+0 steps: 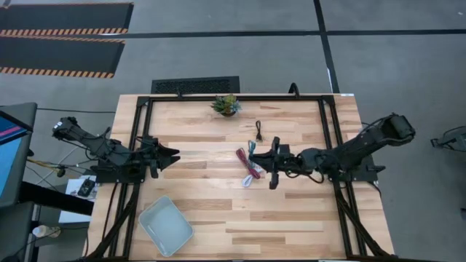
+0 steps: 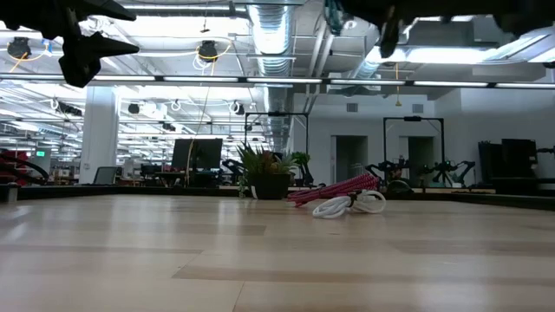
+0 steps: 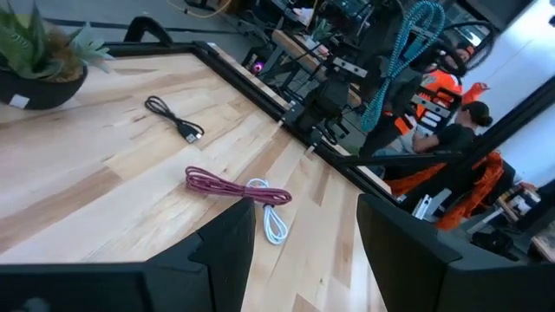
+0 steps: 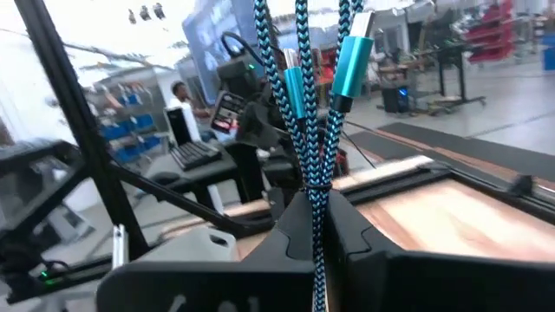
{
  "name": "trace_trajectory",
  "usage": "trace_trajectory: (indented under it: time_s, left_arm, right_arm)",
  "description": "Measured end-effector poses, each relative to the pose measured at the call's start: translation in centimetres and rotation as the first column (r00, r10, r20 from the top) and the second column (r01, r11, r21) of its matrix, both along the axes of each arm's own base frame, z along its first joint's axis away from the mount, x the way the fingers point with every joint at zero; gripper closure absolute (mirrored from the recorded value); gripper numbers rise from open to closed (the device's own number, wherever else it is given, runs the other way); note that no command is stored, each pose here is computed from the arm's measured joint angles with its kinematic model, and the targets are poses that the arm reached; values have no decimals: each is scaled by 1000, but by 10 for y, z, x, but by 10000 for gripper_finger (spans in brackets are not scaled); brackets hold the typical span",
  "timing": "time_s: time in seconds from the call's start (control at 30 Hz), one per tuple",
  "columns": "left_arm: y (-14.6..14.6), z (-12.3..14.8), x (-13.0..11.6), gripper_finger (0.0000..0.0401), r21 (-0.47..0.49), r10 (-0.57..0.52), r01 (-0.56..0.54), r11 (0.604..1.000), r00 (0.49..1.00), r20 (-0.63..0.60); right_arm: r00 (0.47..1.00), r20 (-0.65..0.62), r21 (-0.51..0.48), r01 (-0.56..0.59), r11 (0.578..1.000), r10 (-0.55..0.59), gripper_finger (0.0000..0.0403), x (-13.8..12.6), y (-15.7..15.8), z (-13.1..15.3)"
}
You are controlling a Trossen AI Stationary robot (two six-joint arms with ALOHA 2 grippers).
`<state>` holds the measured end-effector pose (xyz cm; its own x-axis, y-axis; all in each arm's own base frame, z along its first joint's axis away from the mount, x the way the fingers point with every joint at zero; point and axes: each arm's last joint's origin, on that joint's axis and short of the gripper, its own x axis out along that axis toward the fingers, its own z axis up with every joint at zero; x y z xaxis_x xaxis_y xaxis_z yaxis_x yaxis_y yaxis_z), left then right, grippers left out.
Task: Pick and place USB-C Cables
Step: Put the blue charger cable into the gray bin
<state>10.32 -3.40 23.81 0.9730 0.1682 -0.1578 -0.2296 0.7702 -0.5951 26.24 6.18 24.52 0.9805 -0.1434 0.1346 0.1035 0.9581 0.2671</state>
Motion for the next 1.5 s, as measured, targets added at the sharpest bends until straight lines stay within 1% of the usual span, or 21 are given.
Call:
trace_trajectory:
  time_s: [0.1,0.2,0.3,0.47,0.73,0.93,1.2,1.5]
  left_arm:
    - [-1,3,1,208,6,-35,35,999,999,28]
    - [-1,6,1,208,15,-40,39,999,998,47]
    - [-2,7,1,208,11,-39,39,999,997,60]
    - [-2,8,1,208,7,-39,39,999,997,73]
    - [-2,9,1,208,9,-39,38,999,996,75]
    - [-1,8,1,208,13,-33,32,999,997,67]
    - [0,6,1,208,21,-3,2,1000,999,47]
    - [1,5,1,208,27,30,-31,999,999,40]
  right_arm:
    - [1000,19,26,-16,1000,15,394,9,-5,-9]
    - [999,36,67,-39,997,37,394,17,-9,-18]
    - [995,70,86,-83,993,77,394,26,-10,-21]
    - [983,114,75,-150,986,140,393,43,-8,-18]
    - [973,127,26,-197,980,192,391,63,-2,-14]
    - [967,133,25,-223,975,218,390,65,-1,-11]
    - [962,79,14,-262,965,260,390,65,0,-14]
    - [961,72,15,-269,963,268,390,65,1,-15]
